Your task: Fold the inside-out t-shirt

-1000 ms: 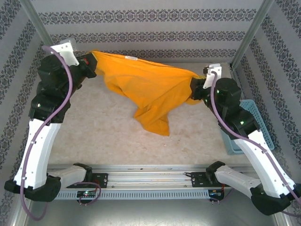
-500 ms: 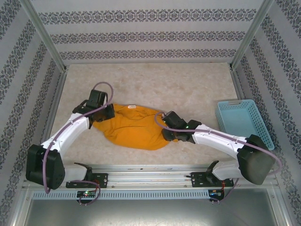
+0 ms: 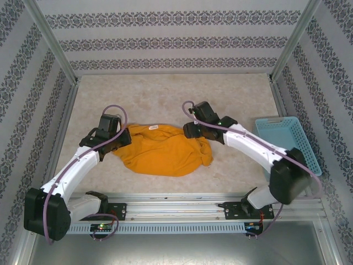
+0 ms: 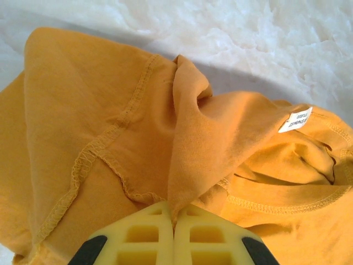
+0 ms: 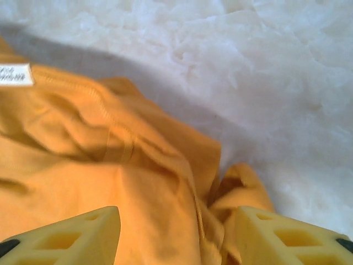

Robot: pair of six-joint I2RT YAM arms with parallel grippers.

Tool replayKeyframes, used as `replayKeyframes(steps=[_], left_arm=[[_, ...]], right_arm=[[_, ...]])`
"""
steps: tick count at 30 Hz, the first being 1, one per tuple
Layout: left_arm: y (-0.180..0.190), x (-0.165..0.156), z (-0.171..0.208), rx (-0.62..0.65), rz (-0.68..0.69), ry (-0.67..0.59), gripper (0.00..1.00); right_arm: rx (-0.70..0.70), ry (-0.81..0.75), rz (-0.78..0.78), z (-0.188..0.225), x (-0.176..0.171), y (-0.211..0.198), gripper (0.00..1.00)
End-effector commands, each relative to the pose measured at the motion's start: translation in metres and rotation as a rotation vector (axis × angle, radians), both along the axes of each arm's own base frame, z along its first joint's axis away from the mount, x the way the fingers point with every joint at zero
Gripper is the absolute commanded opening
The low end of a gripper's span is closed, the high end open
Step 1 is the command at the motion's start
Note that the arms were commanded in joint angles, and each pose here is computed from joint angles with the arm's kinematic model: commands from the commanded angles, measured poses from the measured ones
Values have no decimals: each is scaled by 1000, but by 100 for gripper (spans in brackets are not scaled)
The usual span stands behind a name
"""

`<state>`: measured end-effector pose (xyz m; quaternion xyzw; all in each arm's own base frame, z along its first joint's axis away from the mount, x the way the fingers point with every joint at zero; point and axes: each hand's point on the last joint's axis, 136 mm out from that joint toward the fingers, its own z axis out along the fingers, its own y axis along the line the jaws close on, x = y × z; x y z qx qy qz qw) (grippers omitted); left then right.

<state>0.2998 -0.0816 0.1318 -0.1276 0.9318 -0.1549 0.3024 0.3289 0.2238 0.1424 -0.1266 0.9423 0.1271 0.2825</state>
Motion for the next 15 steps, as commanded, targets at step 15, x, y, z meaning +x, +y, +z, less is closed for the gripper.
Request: replayKeyframes(steps=[15], left_arm=[[8,13,13,0,43,-58,0]], right_arm=[[36,248,23,-65,6,13,43]])
